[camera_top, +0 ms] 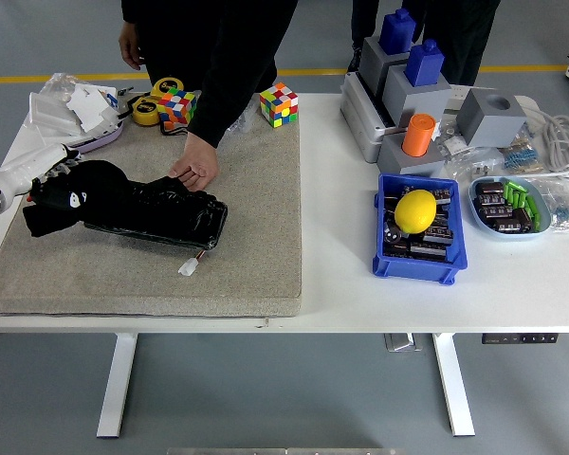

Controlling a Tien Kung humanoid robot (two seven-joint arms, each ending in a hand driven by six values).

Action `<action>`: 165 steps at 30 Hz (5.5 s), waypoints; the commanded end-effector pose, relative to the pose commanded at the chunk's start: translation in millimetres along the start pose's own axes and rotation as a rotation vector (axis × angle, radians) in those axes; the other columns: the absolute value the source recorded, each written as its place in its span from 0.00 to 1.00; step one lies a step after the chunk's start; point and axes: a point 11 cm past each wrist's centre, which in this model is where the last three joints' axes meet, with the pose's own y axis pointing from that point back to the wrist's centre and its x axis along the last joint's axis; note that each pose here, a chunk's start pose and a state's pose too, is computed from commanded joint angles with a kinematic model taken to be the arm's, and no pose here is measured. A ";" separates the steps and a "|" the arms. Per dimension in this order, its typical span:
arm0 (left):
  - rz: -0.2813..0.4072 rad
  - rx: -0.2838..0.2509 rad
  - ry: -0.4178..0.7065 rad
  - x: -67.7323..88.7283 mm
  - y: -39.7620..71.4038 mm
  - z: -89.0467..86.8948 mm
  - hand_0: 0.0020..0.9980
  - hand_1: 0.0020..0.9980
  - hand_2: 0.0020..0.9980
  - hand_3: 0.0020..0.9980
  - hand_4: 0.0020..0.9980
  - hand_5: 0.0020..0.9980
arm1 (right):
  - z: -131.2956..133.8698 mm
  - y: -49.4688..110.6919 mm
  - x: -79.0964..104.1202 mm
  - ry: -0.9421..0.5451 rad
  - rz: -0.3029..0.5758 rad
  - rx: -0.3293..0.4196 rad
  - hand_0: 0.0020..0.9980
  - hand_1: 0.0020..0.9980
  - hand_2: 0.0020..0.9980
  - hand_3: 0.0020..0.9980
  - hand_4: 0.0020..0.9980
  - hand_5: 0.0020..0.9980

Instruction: Pick the rag up,wipe the panel,place it on the desk

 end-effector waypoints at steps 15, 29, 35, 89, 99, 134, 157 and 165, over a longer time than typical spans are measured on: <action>-0.066 -0.075 -0.022 -23.5 -9.1 38.4 0.35 0.46 0.56 0.57 0.50 0.00 | -1.0 0.2 3.4 0.002 0.008 -0.001 0.73 0.69 0.68 0.59 1.00 0.50; -0.145 -0.176 -0.065 -57.3 -12.3 87.5 0.35 0.46 0.56 0.57 0.51 0.00 | 1.2 0.1 8.0 0.000 0.020 -0.012 0.73 0.69 0.68 0.59 1.00 0.50; -0.147 -0.249 -0.072 -59.9 -7.4 118.0 0.35 0.46 0.56 0.57 0.51 0.00 | 2.0 0.1 8.5 0.003 0.021 -0.016 0.73 0.69 0.68 0.59 1.00 0.50; 0.021 0.049 -0.037 18.7 3.7 -8.1 0.34 0.46 0.56 0.57 0.51 0.00 | 8.4 -0.4 8.7 -0.015 0.022 -0.026 0.73 0.69 0.68 0.58 1.00 0.50; 0.063 0.121 0.032 29.6 3.7 -37.2 0.34 0.46 0.56 0.58 0.51 0.00 | 7.9 -0.5 6.8 -0.015 0.018 -0.024 0.73 0.69 0.68 0.59 1.00 0.50; -0.081 -0.035 0.001 -30.5 -14.9 35.3 0.34 0.46 0.56 0.57 0.51 0.00 | 5.9 -0.2 10.2 -0.012 0.024 -0.023 0.73 0.69 0.68 0.59 1.00 0.50; -0.147 -0.157 -0.047 -57.3 -13.5 90.1 0.34 0.47 0.56 0.58 0.52 0.00 | 6.1 -0.2 10.9 -0.007 0.026 -0.025 0.73 0.69 0.68 0.59 1.00 0.50; -0.163 -0.210 -0.058 -64.5 -11.3 113.3 0.34 0.47 0.56 0.58 0.52 0.00 | 5.4 -0.1 11.0 -0.006 0.027 -0.024 0.73 0.69 0.68 0.59 1.00 0.50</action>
